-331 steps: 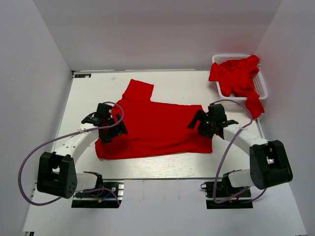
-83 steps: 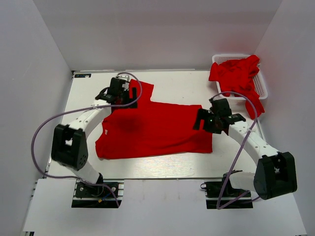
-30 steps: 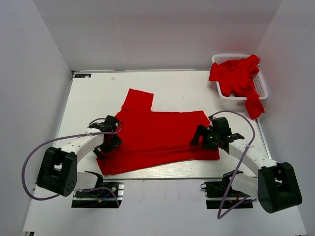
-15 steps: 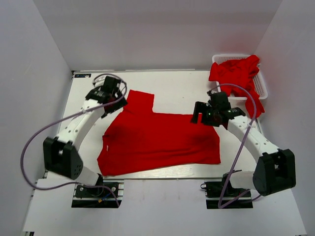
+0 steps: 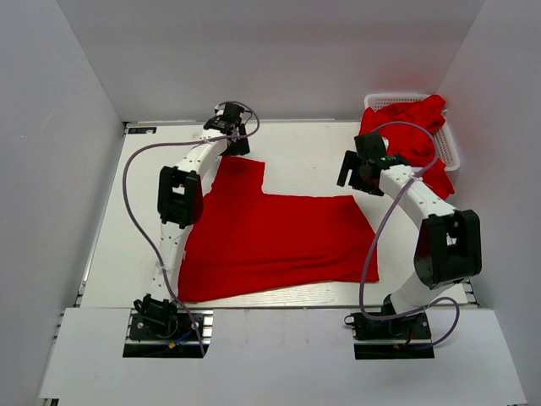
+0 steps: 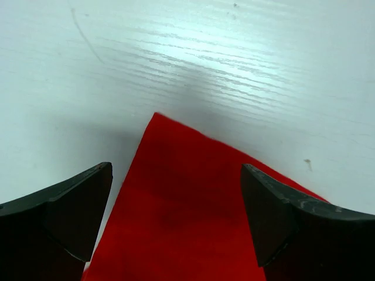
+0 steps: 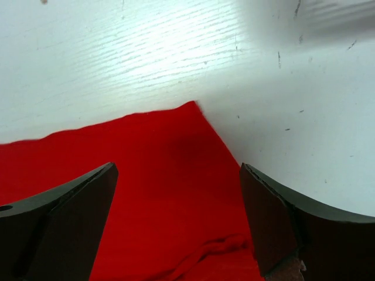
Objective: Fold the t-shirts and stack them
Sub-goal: Grap the side of the flattened tshirt furthest away from the robot with both arms
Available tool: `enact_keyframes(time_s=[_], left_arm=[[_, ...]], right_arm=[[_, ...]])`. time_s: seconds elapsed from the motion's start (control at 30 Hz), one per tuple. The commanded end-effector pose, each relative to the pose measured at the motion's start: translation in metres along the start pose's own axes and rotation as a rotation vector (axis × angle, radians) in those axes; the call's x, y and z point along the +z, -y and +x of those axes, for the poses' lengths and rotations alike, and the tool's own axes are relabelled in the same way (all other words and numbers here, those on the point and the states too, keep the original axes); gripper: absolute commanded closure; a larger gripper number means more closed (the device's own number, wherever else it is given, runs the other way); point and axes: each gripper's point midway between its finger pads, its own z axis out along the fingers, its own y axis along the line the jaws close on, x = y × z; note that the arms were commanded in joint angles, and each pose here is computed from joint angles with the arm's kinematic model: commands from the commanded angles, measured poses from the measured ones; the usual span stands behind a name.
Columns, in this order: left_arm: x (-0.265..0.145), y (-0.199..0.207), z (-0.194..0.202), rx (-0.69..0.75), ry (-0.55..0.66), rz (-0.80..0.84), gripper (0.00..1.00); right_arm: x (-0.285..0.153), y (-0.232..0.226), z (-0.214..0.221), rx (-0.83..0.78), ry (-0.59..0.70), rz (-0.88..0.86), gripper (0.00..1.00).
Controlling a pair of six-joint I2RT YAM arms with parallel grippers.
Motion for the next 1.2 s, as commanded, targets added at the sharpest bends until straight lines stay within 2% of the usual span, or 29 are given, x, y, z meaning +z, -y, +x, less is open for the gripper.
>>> enact_keyframes(time_s=[0.0, 0.17, 0.37, 0.53, 0.57, 0.73, 0.77, 0.8, 0.87, 0.9, 0.97, 1.0, 1.17], left_arm=[[-0.006, -0.004, -0.028, 0.017, 0.087, 0.012, 0.0], [0.006, -0.009, -0.035, -0.012, 0.144, 0.002, 0.0], [0.032, 0.003, -0.025, -0.014, 0.119, 0.06, 0.0], [0.047, 0.006, 0.006, -0.004, 0.052, 0.086, 0.01], [0.049, 0.004, 0.016, 0.002, 0.032, 0.09, 0.08], [0.045, 0.0, 0.034, -0.011, 0.004, 0.131, 0.26], [0.049, 0.003, 0.051, 0.003, -0.023, 0.137, 0.29], [0.051, 0.003, 0.053, 0.003, -0.024, 0.137, 0.42], [0.048, 0.008, 0.051, 0.02, -0.015, 0.147, 0.58], [0.053, 0.006, 0.059, 0.027, -0.036, 0.138, 0.74], [0.051, 0.006, 0.056, 0.035, -0.035, 0.138, 0.94], [0.055, 0.004, 0.06, 0.038, -0.039, 0.125, 1.0], [0.05, 0.012, 0.04, 0.062, 0.034, 0.167, 1.0]], right_arm=[[-0.003, 0.007, -0.023, 0.028, 0.05, 0.05, 0.1], [0.008, 0.007, -0.021, 0.033, 0.022, 0.054, 0.1], [0.014, 0.004, -0.019, 0.03, -0.003, 0.041, 0.1], [0.019, 0.01, -0.013, 0.03, -0.02, 0.056, 0.1], [0.019, 0.009, -0.013, 0.034, -0.019, 0.056, 0.1], [0.024, 0.013, -0.011, 0.04, -0.03, 0.065, 0.1], [0.024, 0.012, -0.01, 0.039, -0.033, 0.064, 0.1], [0.025, 0.011, -0.009, 0.039, -0.038, 0.058, 0.1], [0.026, 0.01, -0.008, 0.037, -0.039, 0.057, 0.1], [0.026, 0.011, -0.008, 0.039, -0.042, 0.06, 0.1], [0.025, 0.013, -0.007, 0.041, -0.04, 0.064, 0.1], [0.026, 0.012, -0.006, 0.038, -0.041, 0.061, 0.1], [0.033, 0.012, -0.008, 0.02, -0.042, 0.065, 0.12]])
